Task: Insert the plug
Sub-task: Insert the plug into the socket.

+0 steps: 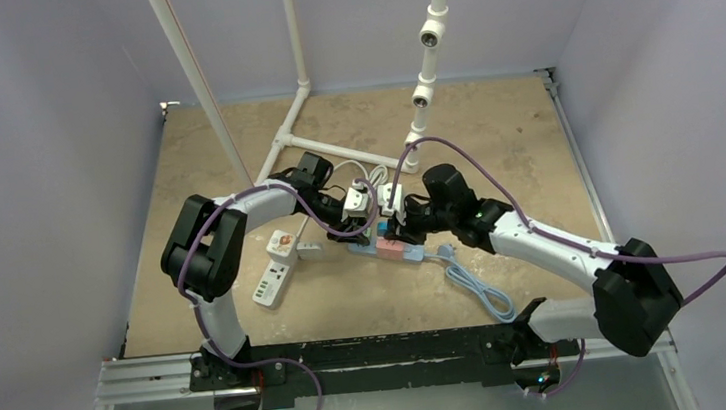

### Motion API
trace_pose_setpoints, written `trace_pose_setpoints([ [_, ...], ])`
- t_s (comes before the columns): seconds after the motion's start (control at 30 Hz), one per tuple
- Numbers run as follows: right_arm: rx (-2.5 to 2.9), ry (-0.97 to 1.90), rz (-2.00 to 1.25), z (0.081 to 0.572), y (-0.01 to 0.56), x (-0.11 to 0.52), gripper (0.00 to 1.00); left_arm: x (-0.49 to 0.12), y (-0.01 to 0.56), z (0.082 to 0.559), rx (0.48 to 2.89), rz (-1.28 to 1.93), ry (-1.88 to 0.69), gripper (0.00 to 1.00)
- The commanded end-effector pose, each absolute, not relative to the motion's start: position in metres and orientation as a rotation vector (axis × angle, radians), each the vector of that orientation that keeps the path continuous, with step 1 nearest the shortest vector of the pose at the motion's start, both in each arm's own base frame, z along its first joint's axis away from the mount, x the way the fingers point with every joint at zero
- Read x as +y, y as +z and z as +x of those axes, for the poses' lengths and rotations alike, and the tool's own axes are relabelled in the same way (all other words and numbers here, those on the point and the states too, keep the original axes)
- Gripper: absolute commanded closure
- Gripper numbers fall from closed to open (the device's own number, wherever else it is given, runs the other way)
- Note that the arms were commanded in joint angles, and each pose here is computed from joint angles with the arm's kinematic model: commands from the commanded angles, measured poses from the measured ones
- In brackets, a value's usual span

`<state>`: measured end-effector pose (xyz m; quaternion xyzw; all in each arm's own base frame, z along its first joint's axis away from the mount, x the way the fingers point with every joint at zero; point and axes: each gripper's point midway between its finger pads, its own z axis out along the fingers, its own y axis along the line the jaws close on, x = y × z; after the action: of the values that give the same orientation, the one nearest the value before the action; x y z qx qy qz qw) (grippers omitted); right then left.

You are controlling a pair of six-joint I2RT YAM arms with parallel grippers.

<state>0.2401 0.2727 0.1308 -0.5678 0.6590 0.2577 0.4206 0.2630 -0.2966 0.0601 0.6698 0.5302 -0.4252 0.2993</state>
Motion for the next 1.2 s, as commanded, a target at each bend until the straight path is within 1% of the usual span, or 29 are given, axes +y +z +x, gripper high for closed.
trace_pose_setpoints([
  [0.0,1.622,0.589,-1.409,0.243,0.14,0.268,1.0,-0.297,0.06,0.255,1.41,1.792,-1.131,0.96],
  [0.47,1.578,0.539,-1.37,0.256,0.149,0.271,1.0,-0.299,0.062,0.255,1.42,1.78,-1.144,0.98],
  [0.67,1.582,0.571,-1.37,0.253,0.146,0.274,1.0,-0.299,0.061,0.254,1.42,1.781,-1.142,1.0],
  [1.17,1.596,0.61,-1.398,0.244,0.135,0.279,1.0,-0.298,0.06,0.254,1.425,1.778,-1.142,1.0],
])
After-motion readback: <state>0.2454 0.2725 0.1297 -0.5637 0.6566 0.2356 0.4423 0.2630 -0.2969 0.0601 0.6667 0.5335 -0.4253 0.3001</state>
